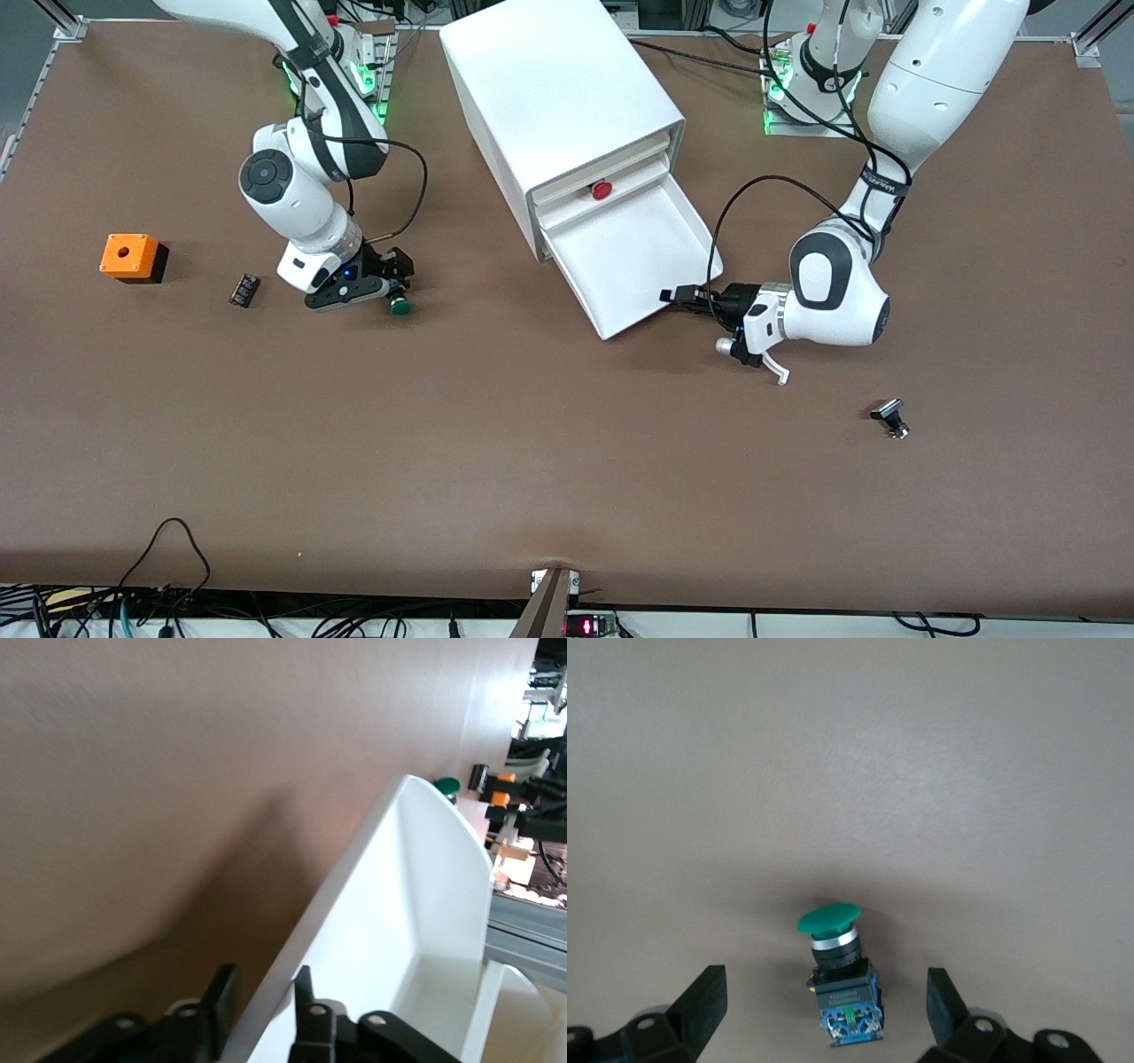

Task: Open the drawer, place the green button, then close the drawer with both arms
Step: 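Grasp the green button with the right gripper while the left gripper withdraws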

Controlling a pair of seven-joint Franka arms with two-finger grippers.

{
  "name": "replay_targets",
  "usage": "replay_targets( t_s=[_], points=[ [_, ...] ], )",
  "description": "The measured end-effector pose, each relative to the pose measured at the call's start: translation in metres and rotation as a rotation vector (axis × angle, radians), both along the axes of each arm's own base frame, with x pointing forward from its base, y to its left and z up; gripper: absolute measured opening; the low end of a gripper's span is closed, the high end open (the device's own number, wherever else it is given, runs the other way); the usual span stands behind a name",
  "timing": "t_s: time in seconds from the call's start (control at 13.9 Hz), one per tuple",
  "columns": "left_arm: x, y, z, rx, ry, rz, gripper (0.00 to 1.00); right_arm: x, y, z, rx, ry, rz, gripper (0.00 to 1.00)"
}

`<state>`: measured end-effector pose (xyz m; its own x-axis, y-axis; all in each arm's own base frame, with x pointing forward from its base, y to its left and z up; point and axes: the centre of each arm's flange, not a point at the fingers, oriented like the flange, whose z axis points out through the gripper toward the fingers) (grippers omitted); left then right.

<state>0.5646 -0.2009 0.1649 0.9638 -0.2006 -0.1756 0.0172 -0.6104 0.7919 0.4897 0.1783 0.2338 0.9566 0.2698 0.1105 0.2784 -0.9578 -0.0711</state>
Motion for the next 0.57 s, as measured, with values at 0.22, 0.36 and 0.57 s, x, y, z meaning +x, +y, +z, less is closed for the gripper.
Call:
replay_targets(
  t_s=[0.22,0.36,0.57],
  points=[
    [0.015,0.015,0.009,0.028,-0.044,0.001,0.67,-0.021,0.002,-0.031,0.0,-0.022,0.025,1.0],
    [0.037,0.036,0.031,0.046,-0.092,0.024,0.86,-0.029,0.003,-0.045,-0.005,-0.017,0.056,1.0],
    [0.069,0.078,0.096,0.195,-0.163,0.032,1.0,-0.032,0.004,-0.053,-0.014,-0.013,0.124,0.95]
  ],
)
